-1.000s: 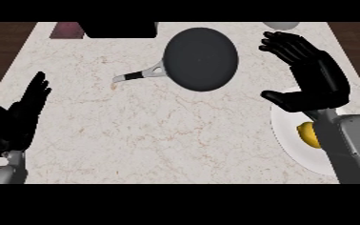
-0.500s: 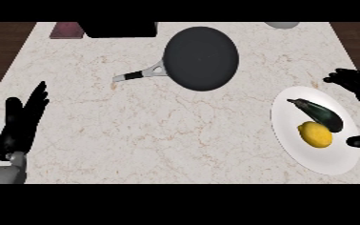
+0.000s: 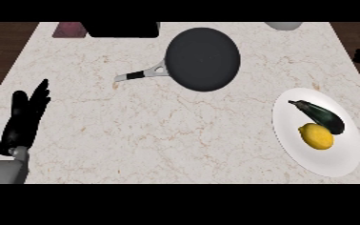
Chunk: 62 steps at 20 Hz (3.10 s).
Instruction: Pick the lemon from the plate and place it in the pan
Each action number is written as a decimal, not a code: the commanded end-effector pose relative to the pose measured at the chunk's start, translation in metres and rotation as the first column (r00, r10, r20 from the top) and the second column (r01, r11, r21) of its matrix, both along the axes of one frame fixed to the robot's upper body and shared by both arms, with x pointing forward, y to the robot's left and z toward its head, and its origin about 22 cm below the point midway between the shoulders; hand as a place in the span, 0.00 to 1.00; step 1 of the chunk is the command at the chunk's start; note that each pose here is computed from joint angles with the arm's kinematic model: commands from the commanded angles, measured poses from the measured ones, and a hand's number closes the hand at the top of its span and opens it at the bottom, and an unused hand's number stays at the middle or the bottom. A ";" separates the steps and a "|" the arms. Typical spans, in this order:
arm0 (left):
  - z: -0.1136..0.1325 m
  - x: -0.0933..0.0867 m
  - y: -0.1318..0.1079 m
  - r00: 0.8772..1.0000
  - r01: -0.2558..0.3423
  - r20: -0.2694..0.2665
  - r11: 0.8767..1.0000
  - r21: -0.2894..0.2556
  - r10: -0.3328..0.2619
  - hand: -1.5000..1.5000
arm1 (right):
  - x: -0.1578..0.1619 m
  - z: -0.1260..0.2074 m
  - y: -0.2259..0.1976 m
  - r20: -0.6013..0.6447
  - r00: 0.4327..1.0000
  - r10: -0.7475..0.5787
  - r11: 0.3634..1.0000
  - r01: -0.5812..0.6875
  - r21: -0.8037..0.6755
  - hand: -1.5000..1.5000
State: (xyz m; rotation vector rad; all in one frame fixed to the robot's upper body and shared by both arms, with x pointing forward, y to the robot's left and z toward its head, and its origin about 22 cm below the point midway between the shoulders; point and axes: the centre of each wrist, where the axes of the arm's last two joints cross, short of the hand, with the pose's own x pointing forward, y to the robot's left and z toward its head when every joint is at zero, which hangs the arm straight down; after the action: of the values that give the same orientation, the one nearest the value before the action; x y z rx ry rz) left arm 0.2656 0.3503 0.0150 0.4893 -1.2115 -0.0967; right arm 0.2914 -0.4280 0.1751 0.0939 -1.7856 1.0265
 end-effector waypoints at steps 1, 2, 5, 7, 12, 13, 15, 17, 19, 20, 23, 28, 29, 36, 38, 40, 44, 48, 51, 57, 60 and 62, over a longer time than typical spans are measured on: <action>-0.005 -0.002 -0.005 1.000 0.019 -0.007 1.000 -0.002 -0.019 0.50 | 0.000 0.039 0.010 0.025 0.985 0.168 0.951 -0.155 -0.269 0.00; -0.007 0.001 -0.009 1.000 0.024 -0.006 1.000 -0.005 -0.024 0.50 | -0.002 0.034 0.024 0.014 0.979 0.204 0.928 -0.189 -0.322 0.00; 0.003 0.011 -0.003 1.000 -0.016 0.002 1.000 0.001 0.016 0.50 | -0.009 0.035 0.030 0.006 0.970 0.243 0.861 -0.212 -0.462 0.00; 0.003 0.001 0.008 1.000 0.002 0.002 1.000 0.015 -0.002 0.50 | -0.008 0.022 0.047 0.049 0.964 0.263 0.816 -0.195 -0.545 0.00; -0.002 -0.001 0.014 1.000 0.008 -0.005 1.000 -0.009 -0.008 0.50 | -0.009 -0.003 0.044 0.019 0.957 0.288 0.709 -0.200 -0.676 0.00; 0.001 -0.002 -0.001 1.000 0.013 0.002 1.000 0.011 -0.013 0.50 | -0.016 -0.023 0.043 0.006 0.954 0.301 0.694 -0.214 -0.688 0.00; -0.003 0.008 -0.009 1.000 -0.017 0.000 1.000 0.000 0.017 0.50 | -0.026 -0.032 0.036 -0.017 0.957 0.289 0.683 -0.219 -0.697 0.00; 0.006 -0.002 0.004 1.000 0.004 -0.017 1.000 0.015 -0.004 0.50 | -0.012 -0.051 0.051 -0.025 0.962 0.270 0.659 -0.204 -0.723 0.00; -0.014 0.011 -0.007 1.000 -0.009 -0.007 1.000 0.002 0.009 0.50 | -0.013 -0.060 0.051 -0.009 0.959 0.282 0.658 -0.200 -0.726 0.00; -0.018 -0.004 -0.015 1.000 -0.007 0.011 1.000 0.007 0.007 0.50 | -0.021 -0.063 0.056 -0.003 0.958 0.286 0.655 -0.198 -0.729 0.00; 0.000 0.008 0.000 1.000 0.003 -0.017 1.000 -0.014 -0.003 0.50 | -0.021 -0.062 0.040 0.005 0.962 0.272 0.645 -0.179 -0.743 0.00; -0.004 0.000 0.004 1.000 -0.014 -0.022 1.000 0.007 0.014 0.50 | -0.017 -0.080 0.051 0.032 0.968 0.248 0.632 -0.137 -0.763 0.00; 0.006 0.020 0.012 1.000 -0.008 -0.011 1.000 -0.002 0.008 0.50 | -0.005 -0.078 0.036 0.025 0.967 0.253 0.608 -0.139 -0.782 0.00; -0.002 0.004 -0.018 1.000 -0.005 0.014 1.000 0.000 0.005 0.50 | -0.014 -0.117 0.042 0.003 0.964 0.265 0.584 -0.158 -0.796 0.00; 0.007 -0.003 0.002 1.000 -0.008 -0.011 1.000 0.009 0.008 0.50 | -0.017 -0.106 0.041 0.013 0.963 0.268 0.594 -0.155 -0.790 0.00; -0.002 0.015 0.006 1.000 -0.002 -0.013 1.000 0.002 0.002 0.50 | -0.003 -0.107 0.022 0.009 0.962 0.272 0.600 -0.162 -0.783 0.00; -0.024 -0.004 0.004 1.000 0.002 -0.019 1.000 -0.010 -0.002 0.50 | -0.016 -0.117 0.037 -0.006 0.963 0.270 0.597 -0.172 -0.784 0.00; -0.005 -0.001 0.008 1.000 -0.020 -0.006 0.999 0.026 0.020 0.50 | 0.004 -0.131 0.046 0.002 0.962 0.271 0.581 -0.162 -0.798 0.00; -0.006 0.007 -0.005 1.000 -0.001 -0.001 1.000 -0.010 0.001 0.50 | 0.000 -0.131 0.031 -0.025 0.965 0.259 0.569 -0.174 -0.804 0.00; 0.007 -0.003 -0.008 1.000 -0.011 -0.001 1.000 0.011 0.011 0.50 | -0.003 -0.156 0.062 -0.017 0.969 0.245 0.535 -0.150 -0.832 0.00; 0.014 0.007 -0.004 1.000 0.003 -0.008 1.000 0.009 -0.002 0.50 | 0.004 -0.154 0.048 -0.019 0.960 0.281 0.528 -0.171 -0.832 1.00; -0.021 -0.006 0.000 1.000 -0.007 -0.008 1.000 0.006 0.007 0.50 | 0.003 -0.134 0.031 0.075 0.942 0.328 0.529 -0.118 -0.840 1.00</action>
State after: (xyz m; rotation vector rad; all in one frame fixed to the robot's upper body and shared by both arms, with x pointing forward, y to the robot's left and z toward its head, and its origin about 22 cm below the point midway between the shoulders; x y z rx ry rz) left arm 0.2665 0.3495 0.0120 0.4911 -1.2023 -0.0979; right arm 0.2945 -0.3842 0.0295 -0.3767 -1.2393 2.0198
